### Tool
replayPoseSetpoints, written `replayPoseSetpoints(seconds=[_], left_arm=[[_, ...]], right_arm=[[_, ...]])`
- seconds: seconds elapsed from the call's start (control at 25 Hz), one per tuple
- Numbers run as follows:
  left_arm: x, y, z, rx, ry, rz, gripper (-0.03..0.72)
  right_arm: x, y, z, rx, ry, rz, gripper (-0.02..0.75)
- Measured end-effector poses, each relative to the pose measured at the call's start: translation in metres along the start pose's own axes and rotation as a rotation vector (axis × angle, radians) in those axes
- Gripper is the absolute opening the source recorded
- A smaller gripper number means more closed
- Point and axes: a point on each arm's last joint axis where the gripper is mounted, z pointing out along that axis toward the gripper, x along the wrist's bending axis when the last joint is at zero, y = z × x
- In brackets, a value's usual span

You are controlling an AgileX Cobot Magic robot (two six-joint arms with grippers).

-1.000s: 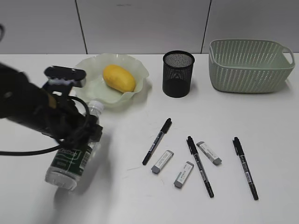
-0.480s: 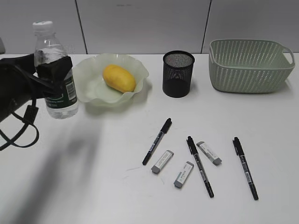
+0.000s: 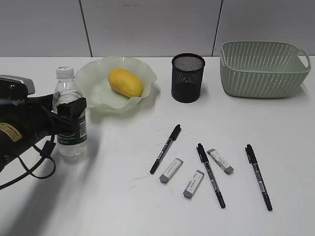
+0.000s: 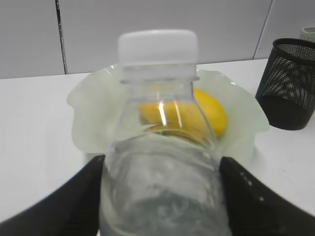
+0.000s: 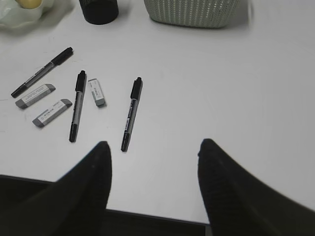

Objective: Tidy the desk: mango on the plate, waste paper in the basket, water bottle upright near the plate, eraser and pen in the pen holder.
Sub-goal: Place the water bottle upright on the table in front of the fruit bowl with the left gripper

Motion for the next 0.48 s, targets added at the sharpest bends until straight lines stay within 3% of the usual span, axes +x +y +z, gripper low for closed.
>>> replayPoseSetpoints(seconds=[0.48], left_arm=[[-0.005, -0.008, -0.019, 0.008, -0.050, 0.012, 0.504]], right_arm=[[0.000, 0.000, 0.000, -0.001, 0.000, 0.000, 0.445]])
